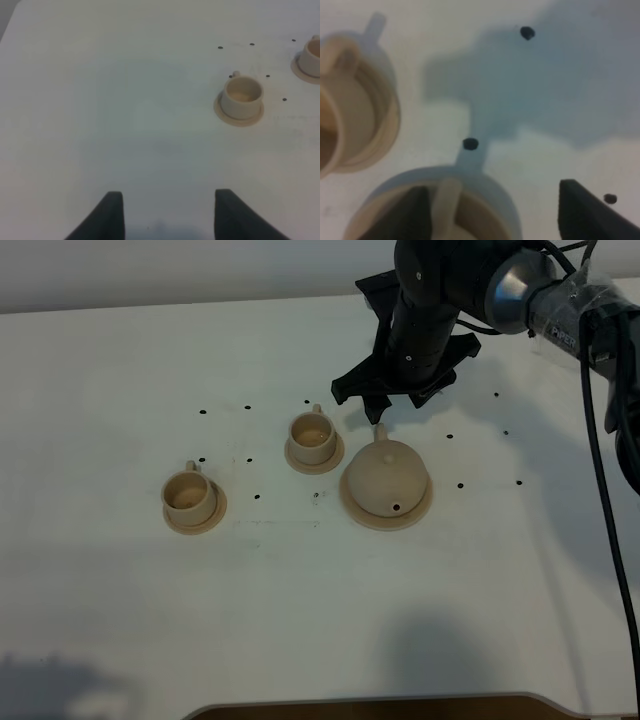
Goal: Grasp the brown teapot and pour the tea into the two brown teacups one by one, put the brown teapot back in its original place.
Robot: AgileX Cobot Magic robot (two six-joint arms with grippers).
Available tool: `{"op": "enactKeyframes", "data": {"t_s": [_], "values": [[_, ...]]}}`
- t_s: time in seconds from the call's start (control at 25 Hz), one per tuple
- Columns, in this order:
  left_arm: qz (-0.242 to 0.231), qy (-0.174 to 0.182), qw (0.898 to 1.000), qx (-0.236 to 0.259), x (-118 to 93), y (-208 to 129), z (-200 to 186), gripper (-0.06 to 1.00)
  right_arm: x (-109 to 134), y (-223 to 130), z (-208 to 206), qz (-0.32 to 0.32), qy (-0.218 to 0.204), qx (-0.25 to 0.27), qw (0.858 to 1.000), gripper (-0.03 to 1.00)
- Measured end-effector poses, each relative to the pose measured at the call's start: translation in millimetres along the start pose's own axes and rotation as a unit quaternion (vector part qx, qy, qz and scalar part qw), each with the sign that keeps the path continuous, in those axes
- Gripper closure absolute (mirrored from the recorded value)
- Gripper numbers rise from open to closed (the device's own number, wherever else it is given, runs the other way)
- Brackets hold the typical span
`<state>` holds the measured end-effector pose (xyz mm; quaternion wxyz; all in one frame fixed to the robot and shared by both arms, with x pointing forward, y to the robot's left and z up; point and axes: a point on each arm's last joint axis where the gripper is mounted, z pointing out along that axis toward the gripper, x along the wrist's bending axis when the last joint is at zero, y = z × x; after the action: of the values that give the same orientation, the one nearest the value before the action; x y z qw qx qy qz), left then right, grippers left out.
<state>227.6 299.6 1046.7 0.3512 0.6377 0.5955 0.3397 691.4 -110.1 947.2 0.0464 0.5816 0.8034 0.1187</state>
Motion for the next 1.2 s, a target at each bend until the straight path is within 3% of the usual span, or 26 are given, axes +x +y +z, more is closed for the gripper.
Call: {"op": "enactKeyframes", "data": {"t_s": [0.56, 1.2], "values": [[0.0, 0.0, 1.0, 0.0, 0, 0, 0, 0.49, 6, 0, 11, -0.019, 0.016, 0.021, 0.999, 0.41], [0.0, 0.0, 1.0, 0.0, 0, 0, 0, 0.49, -6, -6, 18, -0.015, -0.05, 0.055, 0.997, 0.41]]}}
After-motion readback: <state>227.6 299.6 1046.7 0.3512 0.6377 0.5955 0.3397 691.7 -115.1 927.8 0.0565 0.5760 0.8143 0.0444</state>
